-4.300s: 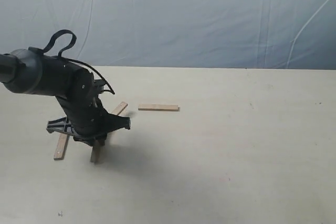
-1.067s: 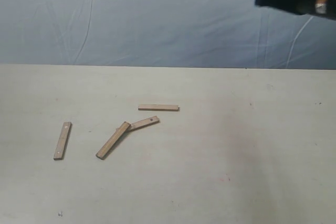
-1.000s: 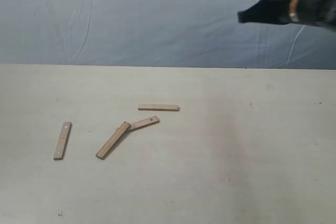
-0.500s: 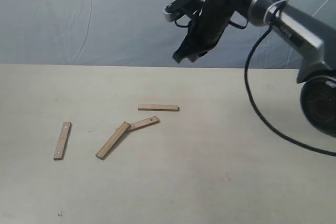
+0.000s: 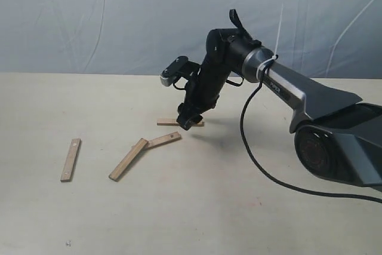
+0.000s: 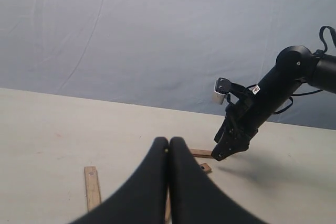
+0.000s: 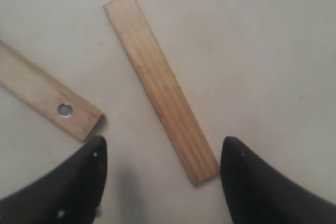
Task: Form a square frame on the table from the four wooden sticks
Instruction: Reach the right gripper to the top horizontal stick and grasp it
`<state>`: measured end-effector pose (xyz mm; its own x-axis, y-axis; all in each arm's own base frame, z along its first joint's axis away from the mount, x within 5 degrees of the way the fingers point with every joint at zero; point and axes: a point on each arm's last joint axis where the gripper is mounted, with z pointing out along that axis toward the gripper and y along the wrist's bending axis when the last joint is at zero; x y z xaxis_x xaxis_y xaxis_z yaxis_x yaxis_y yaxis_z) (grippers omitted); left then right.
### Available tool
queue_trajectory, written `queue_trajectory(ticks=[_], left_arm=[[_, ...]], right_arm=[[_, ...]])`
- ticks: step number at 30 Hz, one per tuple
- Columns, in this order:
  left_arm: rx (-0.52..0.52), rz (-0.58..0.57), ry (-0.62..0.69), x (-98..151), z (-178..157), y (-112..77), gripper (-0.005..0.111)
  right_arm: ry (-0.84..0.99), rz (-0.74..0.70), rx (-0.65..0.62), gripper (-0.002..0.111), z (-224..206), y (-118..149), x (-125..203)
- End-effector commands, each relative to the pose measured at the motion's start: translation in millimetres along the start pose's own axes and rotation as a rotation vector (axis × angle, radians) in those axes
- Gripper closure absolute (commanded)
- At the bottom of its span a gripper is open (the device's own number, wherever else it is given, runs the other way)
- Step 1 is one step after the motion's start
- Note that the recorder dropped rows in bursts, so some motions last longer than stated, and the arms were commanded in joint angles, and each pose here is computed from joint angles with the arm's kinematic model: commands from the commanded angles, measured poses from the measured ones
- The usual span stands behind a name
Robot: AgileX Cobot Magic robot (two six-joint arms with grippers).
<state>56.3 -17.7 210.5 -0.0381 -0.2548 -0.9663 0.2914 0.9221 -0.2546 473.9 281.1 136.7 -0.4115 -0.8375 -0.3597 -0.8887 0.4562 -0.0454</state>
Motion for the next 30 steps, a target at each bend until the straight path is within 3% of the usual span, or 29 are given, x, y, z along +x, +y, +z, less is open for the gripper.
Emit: queue_trajectory(ticks=[1,20,22,26,30], left_arm=[[0.010,0.005,0.002,0.9,-0.5,-0.5,0.107],[0.011,0.001,0.004,1.0,-0.5,-0.6,0.107],[0.011,-0.001,0.004,1.0,-0.5,-0.6,0.107],[0.011,-0.001,0.004,1.0,-0.5,-0.6,0.107],[0.011,-0.001,0.004,1.0,-0.5,-0.6,0.107]], right_arm=[[-0.029,-0.041,0.015,0.049,2.5,-1.5,-2.4],[-0.012,-0.024,0.045,0.054,24.0,-5.3,4.4],[-0.011,-0.019,0.033,0.065,24.1,-4.2,4.5],[0.008,-0.006,-0.016,0.110,25.9,0.2,6.7],[0.027,0.025,-0.026,0.108,22.7,1.2,7.5]])
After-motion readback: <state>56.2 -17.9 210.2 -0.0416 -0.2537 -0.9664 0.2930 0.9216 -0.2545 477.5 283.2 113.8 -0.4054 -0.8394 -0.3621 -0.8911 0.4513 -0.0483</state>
